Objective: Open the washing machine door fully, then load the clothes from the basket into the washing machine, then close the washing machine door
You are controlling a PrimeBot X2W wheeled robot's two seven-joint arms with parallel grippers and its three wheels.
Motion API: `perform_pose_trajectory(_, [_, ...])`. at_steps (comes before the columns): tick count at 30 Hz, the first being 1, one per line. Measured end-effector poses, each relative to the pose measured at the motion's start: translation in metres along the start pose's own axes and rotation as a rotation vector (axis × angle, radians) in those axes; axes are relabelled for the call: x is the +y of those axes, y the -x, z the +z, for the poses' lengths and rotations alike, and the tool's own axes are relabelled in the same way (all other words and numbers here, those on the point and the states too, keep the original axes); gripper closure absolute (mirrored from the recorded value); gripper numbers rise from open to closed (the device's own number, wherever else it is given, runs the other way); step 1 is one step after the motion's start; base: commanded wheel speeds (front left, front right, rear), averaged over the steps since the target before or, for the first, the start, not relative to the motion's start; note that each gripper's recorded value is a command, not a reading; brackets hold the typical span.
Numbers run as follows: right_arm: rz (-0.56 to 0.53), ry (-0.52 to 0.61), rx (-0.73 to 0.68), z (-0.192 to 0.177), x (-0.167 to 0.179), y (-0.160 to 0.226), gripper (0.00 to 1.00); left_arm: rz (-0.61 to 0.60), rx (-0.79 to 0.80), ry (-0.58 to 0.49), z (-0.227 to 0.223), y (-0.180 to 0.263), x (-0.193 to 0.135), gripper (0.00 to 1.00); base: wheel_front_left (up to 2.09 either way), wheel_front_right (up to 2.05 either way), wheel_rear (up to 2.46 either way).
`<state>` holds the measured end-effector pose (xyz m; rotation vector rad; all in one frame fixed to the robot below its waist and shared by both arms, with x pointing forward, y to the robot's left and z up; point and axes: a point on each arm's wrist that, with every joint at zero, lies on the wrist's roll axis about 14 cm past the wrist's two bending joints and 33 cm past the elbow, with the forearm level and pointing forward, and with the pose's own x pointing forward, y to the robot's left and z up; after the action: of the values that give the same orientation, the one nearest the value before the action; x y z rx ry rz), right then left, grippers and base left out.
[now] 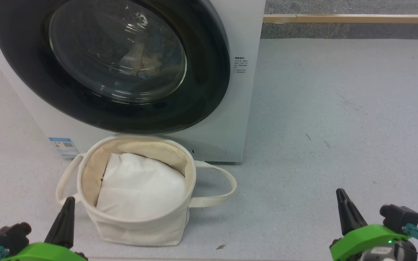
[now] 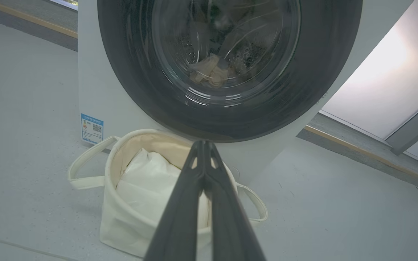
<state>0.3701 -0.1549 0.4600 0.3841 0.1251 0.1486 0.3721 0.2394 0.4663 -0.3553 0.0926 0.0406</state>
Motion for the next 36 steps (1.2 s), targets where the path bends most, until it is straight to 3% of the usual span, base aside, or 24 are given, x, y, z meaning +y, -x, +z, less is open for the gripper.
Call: perform_pose_trajectory(36, [-0.101,-0.381,-0.032,0.011,-0.019,-0.001,1.00,0.029,-0.006,0.388,0.004,-0.006,-0.015,1.00,0.00,0.00,0.00])
